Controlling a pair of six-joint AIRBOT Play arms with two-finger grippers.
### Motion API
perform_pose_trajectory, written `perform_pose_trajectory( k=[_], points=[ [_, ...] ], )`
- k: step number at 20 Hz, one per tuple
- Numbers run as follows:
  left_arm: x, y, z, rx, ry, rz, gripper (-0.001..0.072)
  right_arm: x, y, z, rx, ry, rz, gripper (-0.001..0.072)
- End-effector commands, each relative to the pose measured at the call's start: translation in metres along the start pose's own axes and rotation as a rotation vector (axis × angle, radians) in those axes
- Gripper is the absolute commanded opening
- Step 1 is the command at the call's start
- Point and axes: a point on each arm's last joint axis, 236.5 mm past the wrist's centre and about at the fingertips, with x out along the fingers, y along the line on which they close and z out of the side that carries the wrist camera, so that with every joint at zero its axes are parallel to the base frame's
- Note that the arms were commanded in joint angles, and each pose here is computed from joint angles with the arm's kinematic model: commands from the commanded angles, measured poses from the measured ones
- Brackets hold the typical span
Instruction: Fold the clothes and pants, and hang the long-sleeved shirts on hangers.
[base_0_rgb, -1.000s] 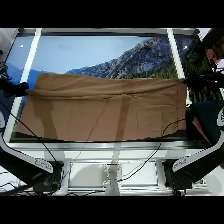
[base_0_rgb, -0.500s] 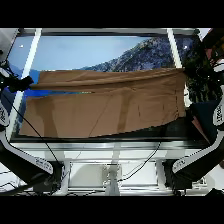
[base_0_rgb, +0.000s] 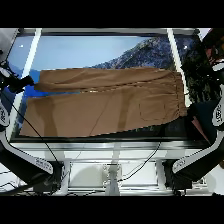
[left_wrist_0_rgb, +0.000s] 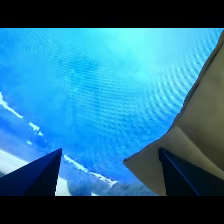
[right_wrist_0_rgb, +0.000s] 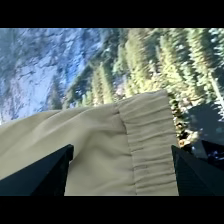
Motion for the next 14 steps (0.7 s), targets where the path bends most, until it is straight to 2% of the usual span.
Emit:
perform_pose_trajectory(
  k=[1, 3, 4, 5, 6, 8, 9, 10, 12, 14],
  points=[
    [-0.035, 0.001, 0.015, 0.01, -0.052, 0.007, 0.0694, -0.022, 0.007, 0.005, -0.035, 0.005, -0.004, 0.0688],
    [-0.067, 0.017, 0.017, 0.043, -0.054, 0.068, 0.0693, -0.053, 0.004, 0.009, -0.066, 0.018, -0.027, 0.0685],
    [-0.082, 0.026, 0.013, 0.053, -0.036, 0.101, 0.0678, -0.073, 0.0, 0.008, -0.076, 0.037, -0.04, 0.0628],
    [-0.099, 0.036, 0.005, 0.068, -0.006, 0.129, 0.0395, -0.093, -0.004, 0.005, -0.082, 0.062, -0.052, 0.0519],
    [-0.114, 0.041, 0.0, 0.133, 0.016, 0.13, 0.0046, -0.115, -0.011, -0.001, -0.084, 0.095, -0.07, 0.039],
    [-0.143, 0.042, 0.0, 0.22, 0.002, 0.112, 0.0027, -0.157, -0.021, -0.014, -0.071, 0.154, -0.09, 0.0133],
    [-0.158, 0.042, 0.003, 0.212, -0.024, 0.109, 0.0027, -0.176, -0.023, -0.024, -0.058, 0.196, -0.089, 0.0036],
    [-0.17, 0.04, 0.007, 0.191, -0.057, 0.088, 0.0027, -0.193, -0.023, -0.037, -0.048, 0.248, -0.088, 0.003],
    [-0.193, 0.018, 0.015, 0.15, -0.127, -0.057, 0.0026, -0.223, -0.026, -0.067, -0.04, 0.35, -0.096, 0.003],
    [-0.209, 0.008, 0.006, 0.164, -0.161, -0.132, 0.0024, -0.249, -0.029, -0.087, -0.049, 0.337, -0.113, 0.0029]
  ],
)
